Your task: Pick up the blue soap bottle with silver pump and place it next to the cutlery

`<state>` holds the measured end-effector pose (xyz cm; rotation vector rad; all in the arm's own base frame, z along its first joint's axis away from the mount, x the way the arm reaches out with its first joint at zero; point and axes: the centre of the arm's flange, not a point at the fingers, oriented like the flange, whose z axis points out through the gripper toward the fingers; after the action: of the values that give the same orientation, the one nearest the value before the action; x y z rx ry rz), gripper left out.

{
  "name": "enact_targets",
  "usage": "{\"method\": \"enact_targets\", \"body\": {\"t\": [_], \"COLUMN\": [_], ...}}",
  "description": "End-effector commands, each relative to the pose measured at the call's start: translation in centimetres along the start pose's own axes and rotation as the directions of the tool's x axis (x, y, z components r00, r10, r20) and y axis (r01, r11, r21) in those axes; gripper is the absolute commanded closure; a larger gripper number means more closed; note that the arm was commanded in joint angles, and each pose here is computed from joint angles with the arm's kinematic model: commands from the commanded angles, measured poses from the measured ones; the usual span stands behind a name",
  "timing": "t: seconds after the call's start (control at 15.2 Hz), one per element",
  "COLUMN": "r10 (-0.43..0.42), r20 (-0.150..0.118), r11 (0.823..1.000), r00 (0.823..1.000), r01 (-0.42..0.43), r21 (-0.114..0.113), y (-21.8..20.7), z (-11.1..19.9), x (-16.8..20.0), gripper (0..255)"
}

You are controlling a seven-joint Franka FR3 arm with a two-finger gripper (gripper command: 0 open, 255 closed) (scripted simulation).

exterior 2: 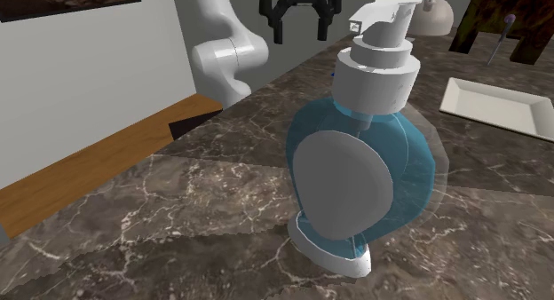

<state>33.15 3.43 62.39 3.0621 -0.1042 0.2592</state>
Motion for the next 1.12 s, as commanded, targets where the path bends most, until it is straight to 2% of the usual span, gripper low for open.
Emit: {"method": "enact_targets", "body": {"t": [0.0, 0.53, 1.06], "r10": [0.0, -0.12, -0.23], "r20": [0.0, -0.081, -0.17], "r11": [1.0, 0.988, 0.953], "r00": [1.0, 0.989, 0.958], "r01": [0.0, 0.127, 0.257], "r21": [0.0, 0.086, 0.161], "y": [0.0, 7.6, 14.1], "z": [0.0, 0.0, 0.0], "x": [0.0, 7.5, 16.0], "gripper": [0, 0, 0]}}
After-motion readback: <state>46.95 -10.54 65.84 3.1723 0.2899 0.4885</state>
